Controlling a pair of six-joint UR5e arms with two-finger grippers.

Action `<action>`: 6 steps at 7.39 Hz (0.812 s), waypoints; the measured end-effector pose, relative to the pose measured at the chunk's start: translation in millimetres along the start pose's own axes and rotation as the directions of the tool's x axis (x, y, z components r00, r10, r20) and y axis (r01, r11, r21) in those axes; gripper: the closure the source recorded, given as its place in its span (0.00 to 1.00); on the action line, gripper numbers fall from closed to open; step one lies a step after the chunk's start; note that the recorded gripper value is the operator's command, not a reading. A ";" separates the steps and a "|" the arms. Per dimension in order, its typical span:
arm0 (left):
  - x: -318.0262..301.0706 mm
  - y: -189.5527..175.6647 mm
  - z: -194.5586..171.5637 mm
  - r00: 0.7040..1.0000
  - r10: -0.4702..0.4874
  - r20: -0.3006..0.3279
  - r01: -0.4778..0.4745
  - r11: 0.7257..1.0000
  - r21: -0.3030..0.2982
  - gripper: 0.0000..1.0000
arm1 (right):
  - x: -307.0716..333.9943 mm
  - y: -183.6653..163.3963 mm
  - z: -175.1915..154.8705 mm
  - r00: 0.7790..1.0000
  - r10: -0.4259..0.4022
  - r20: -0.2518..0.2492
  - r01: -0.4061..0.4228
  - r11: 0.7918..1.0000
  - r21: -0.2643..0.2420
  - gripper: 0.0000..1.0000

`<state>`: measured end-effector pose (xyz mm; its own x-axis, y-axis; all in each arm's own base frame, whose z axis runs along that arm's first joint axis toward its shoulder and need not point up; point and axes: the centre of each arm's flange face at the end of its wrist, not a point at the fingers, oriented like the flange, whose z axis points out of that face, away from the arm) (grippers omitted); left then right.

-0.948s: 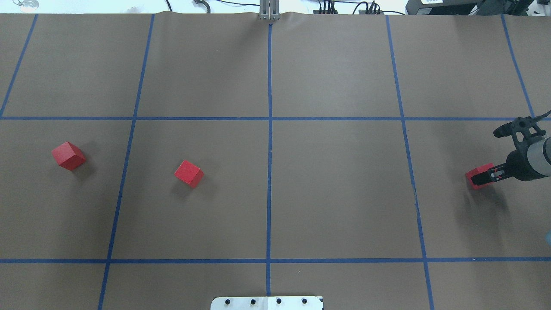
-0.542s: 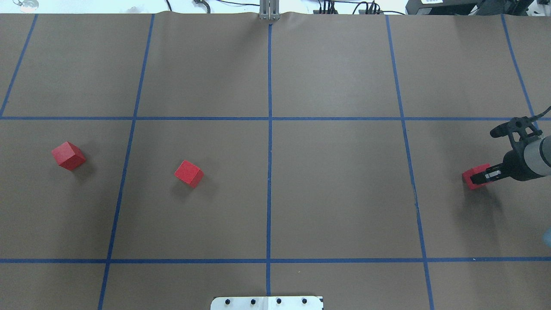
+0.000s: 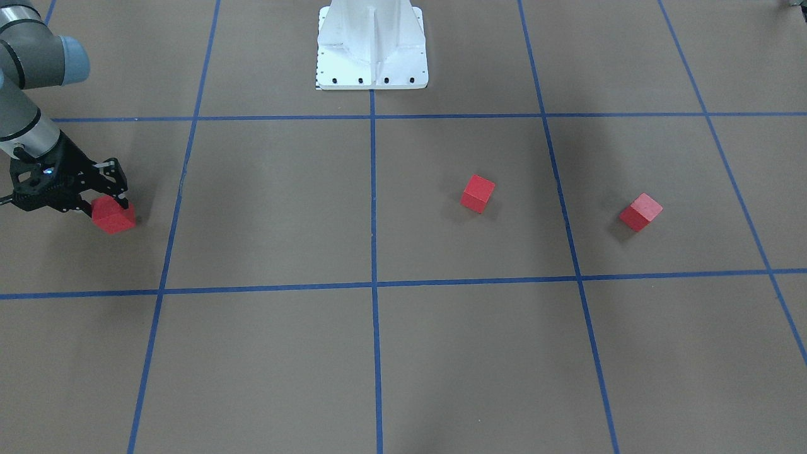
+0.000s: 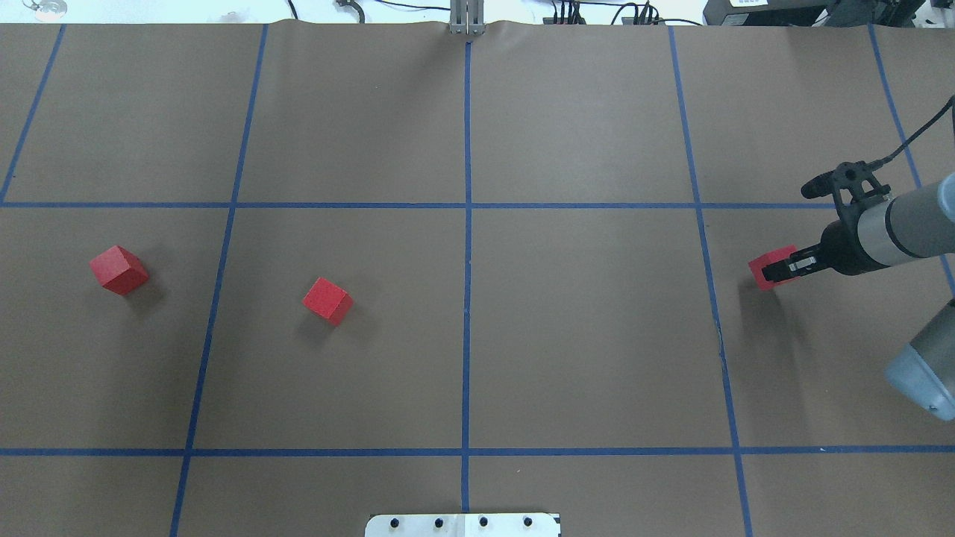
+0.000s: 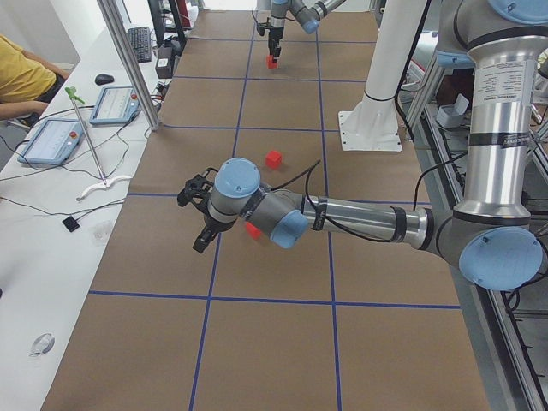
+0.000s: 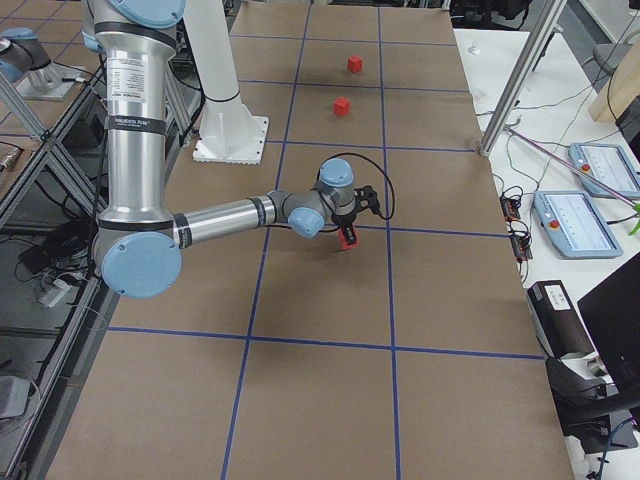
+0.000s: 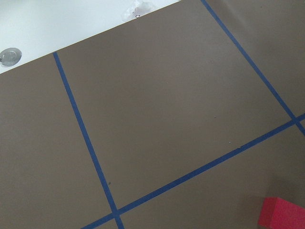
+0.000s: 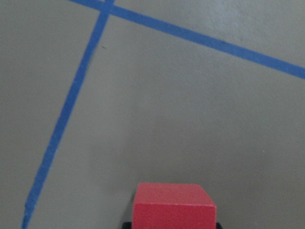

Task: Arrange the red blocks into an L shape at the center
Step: 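Carry the red cube with the right gripper to the table center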

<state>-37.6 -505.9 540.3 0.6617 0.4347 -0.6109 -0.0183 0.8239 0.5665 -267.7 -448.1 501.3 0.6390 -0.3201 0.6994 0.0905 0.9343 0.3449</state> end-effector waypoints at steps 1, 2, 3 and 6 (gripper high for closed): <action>-0.6 0.5 0.5 1.000 -0.002 0.001 0.002 1.000 -0.001 0.00 | -33.3 -32.0 -3.8 0.999 0.047 0.003 -0.047 0.999 -0.003 1.00; -1.2 1.0 1.0 1.000 -0.004 0.001 0.004 1.000 -0.003 0.00 | -78.9 -63.3 -6.0 0.995 0.095 0.006 -0.095 0.995 -0.016 1.00; -1.5 1.3 1.2 1.000 -0.006 0.001 0.006 1.000 -0.003 0.00 | -135.5 -88.3 -6.4 0.989 0.146 0.007 -0.146 0.989 -0.028 1.00; -2.5 2.1 2.1 1.000 -0.011 0.002 0.011 1.000 -0.006 0.00 | -296.4 -112.6 -9.4 0.955 0.295 -0.009 -0.295 0.955 -0.034 1.00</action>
<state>-37.8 -506.1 544.1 0.6635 0.4250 -0.6158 -0.0160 0.8309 0.5562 -460.1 -456.9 249.3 0.6439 -0.0290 0.7645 -0.0765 0.9918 0.1020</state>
